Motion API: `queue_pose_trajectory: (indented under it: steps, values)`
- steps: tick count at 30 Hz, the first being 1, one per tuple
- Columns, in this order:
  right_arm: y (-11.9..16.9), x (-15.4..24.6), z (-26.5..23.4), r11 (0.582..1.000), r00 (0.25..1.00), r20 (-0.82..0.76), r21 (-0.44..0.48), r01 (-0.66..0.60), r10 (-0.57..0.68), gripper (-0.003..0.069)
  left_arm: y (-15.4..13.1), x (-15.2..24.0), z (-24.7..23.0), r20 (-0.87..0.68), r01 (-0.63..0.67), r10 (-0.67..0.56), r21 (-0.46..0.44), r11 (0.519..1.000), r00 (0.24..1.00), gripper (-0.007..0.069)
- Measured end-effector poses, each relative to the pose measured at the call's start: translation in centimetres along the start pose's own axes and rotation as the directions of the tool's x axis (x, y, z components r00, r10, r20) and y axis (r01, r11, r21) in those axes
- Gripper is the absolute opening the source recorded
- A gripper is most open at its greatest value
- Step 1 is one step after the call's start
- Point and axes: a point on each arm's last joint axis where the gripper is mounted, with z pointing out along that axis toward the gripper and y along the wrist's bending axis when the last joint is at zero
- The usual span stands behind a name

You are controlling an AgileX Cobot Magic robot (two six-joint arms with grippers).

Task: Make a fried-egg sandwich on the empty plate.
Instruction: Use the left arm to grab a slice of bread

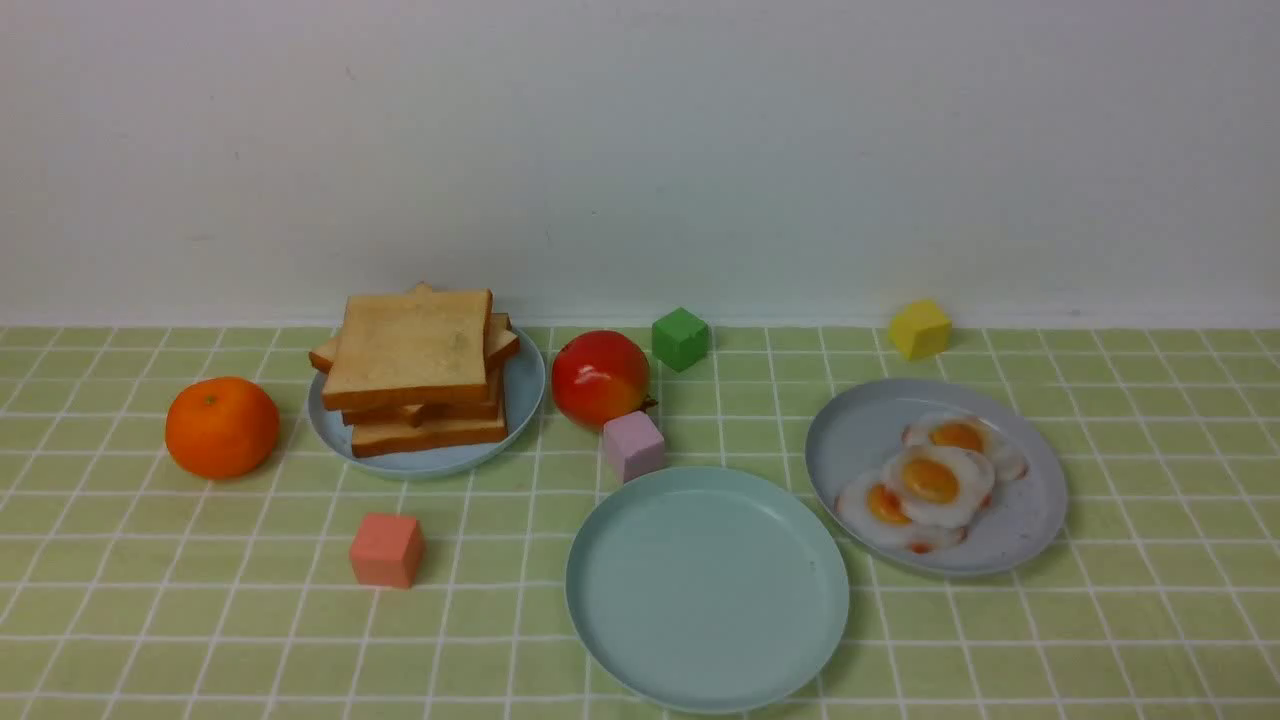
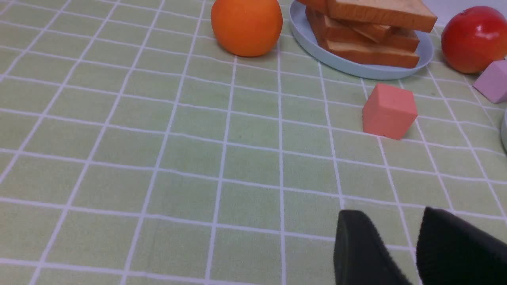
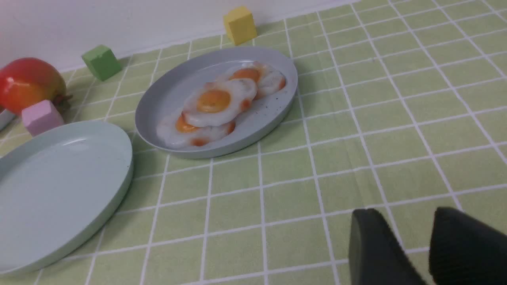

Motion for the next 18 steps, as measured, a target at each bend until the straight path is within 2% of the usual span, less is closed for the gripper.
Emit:
queue_pose_trajectory:
  steps: [18]
  values:
    - [0.00,0.00,0.00,1.000,1.000,0.000,0.000,0.000,0.000,0.0239,0.02,0.00,0.00,0.000,-0.005,0.005,-0.002,1.000,1.000,0.0238]
